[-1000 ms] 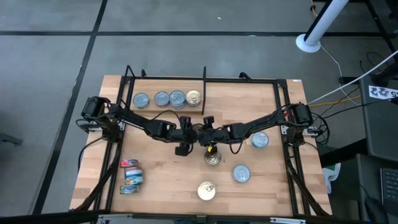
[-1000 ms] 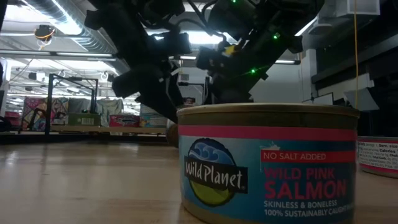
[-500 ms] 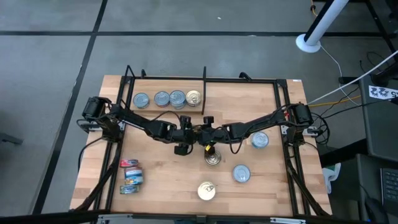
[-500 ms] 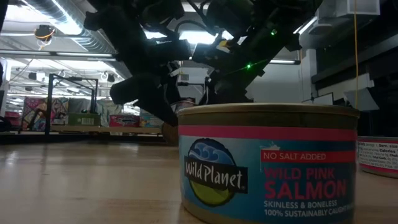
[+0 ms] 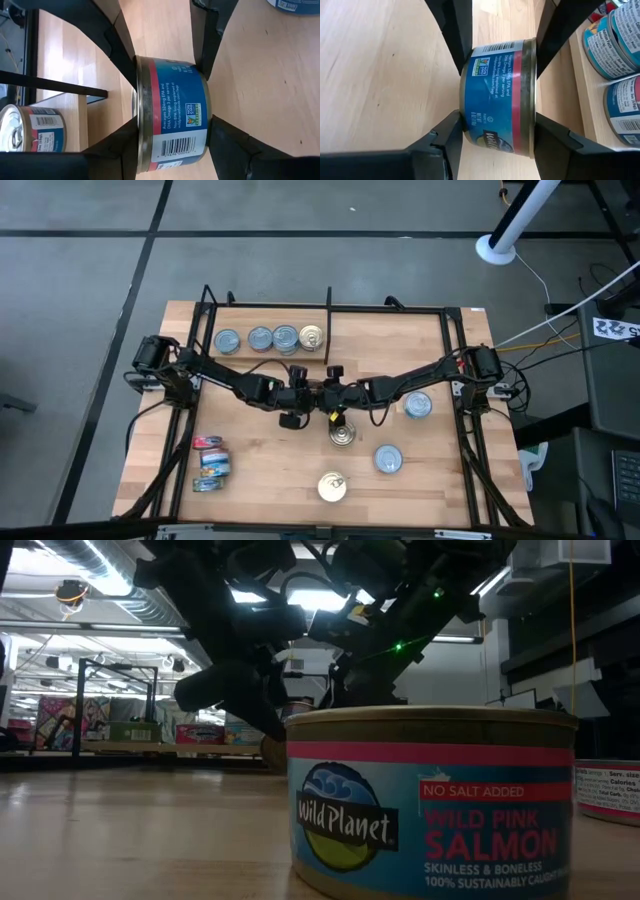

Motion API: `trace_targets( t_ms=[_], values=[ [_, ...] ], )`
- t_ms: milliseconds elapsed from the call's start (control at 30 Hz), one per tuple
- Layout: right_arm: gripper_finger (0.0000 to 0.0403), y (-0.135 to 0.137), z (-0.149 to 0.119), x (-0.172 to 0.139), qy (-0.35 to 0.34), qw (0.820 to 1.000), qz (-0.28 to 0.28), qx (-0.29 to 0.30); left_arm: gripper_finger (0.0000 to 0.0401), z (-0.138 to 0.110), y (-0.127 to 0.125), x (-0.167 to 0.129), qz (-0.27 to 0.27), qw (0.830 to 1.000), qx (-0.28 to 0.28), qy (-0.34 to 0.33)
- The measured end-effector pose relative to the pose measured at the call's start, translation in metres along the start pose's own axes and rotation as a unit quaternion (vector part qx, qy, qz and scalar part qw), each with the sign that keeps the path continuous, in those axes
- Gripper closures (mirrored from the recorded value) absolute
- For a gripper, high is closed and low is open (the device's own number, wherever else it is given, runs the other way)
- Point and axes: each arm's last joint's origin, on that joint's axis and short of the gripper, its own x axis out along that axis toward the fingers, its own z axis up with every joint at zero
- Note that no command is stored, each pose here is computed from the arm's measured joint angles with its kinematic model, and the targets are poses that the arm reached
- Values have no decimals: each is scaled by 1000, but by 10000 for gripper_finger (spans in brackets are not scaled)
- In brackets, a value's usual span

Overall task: Stack canned seafood by type on shelf
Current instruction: Stack the blue pink tuna can on top of the blue pink tuna can on the shelf

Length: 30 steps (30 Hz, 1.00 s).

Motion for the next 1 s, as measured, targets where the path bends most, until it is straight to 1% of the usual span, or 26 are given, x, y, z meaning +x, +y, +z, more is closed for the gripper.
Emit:
trace_targets(
  t_ms=[133,467,567,733,867,1000],
  values=[
    [207,0,0,0,0,1000,0,1,217,0,0,0,2,1000,-6,0],
    [140,0,0,0,1,1000,1,4,213,0,0,0,7,1000,-9,0],
    [126,0,0,0,4,1000,-6,2,213,0,1,0,7,1000,-9,0],
    [119,-7,2,-12,39,999,-27,-23,209,0,1,0,7,1000,-10,-1],
    [120,-16,6,-30,64,996,-49,-31,210,0,1,0,7,1000,-10,-1],
    [121,-24,5,-51,85,994,-50,-41,210,2,1,0,12,1000,-25,-7]
  ],
)
